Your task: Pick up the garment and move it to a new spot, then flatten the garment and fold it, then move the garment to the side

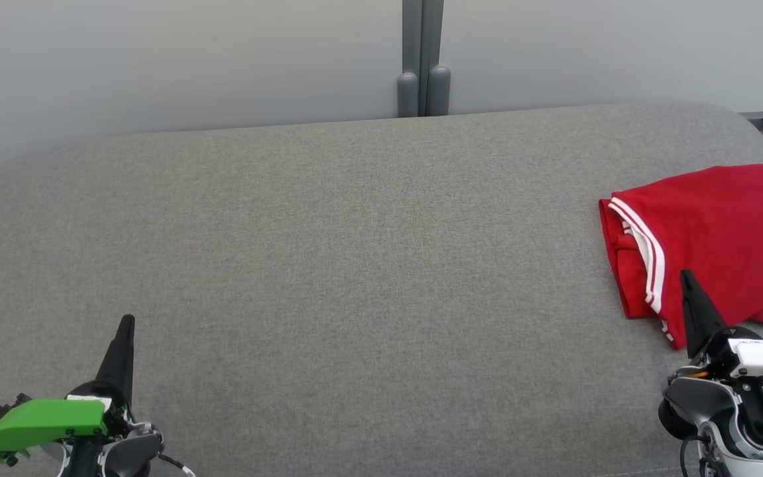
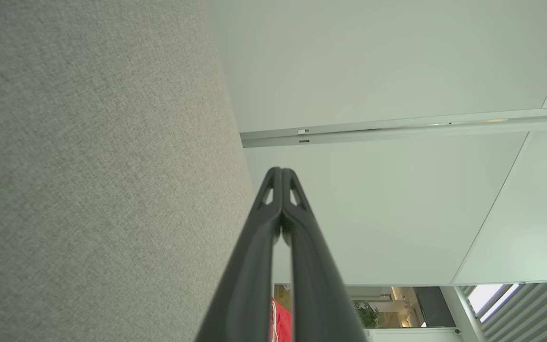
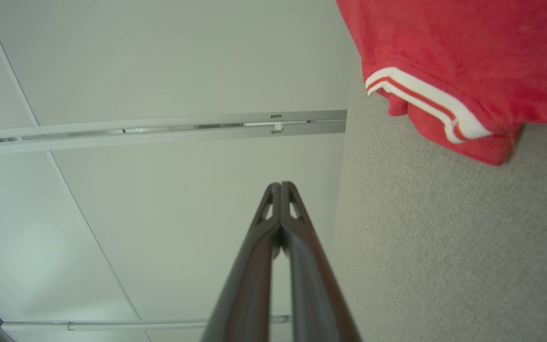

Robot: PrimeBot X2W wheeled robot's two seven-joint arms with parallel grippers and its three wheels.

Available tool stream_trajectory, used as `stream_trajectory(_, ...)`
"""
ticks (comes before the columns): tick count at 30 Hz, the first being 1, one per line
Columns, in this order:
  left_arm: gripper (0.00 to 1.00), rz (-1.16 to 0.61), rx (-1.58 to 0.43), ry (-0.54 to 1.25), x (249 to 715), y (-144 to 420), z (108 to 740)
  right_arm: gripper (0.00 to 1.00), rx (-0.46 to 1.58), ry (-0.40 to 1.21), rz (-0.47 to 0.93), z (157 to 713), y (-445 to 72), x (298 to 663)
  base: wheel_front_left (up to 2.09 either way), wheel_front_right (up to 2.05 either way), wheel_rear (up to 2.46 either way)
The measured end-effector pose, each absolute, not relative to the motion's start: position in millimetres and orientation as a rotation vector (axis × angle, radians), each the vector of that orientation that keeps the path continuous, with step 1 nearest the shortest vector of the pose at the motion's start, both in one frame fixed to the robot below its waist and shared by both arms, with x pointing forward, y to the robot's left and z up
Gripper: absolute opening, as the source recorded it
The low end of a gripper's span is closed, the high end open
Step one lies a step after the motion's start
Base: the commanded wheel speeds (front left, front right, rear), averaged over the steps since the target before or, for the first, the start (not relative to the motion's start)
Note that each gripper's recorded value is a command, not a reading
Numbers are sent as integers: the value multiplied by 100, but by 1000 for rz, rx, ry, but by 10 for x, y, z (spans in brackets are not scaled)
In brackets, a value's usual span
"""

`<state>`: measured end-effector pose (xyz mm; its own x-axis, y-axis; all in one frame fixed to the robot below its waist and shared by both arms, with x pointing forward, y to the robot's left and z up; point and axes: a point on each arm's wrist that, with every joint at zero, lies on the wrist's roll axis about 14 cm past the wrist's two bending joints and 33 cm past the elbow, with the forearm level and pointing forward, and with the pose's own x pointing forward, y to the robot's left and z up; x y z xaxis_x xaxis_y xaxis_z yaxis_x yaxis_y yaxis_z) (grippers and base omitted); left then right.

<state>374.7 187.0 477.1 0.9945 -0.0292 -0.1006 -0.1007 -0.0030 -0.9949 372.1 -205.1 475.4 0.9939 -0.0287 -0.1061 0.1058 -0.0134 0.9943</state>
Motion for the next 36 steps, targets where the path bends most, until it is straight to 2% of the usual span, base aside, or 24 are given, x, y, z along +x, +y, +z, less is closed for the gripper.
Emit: stream_trajectory(36,0,58,-1574,102,3746,1873,4768,0,1581,60,-107,4752,-2053,3724,0,0,0)
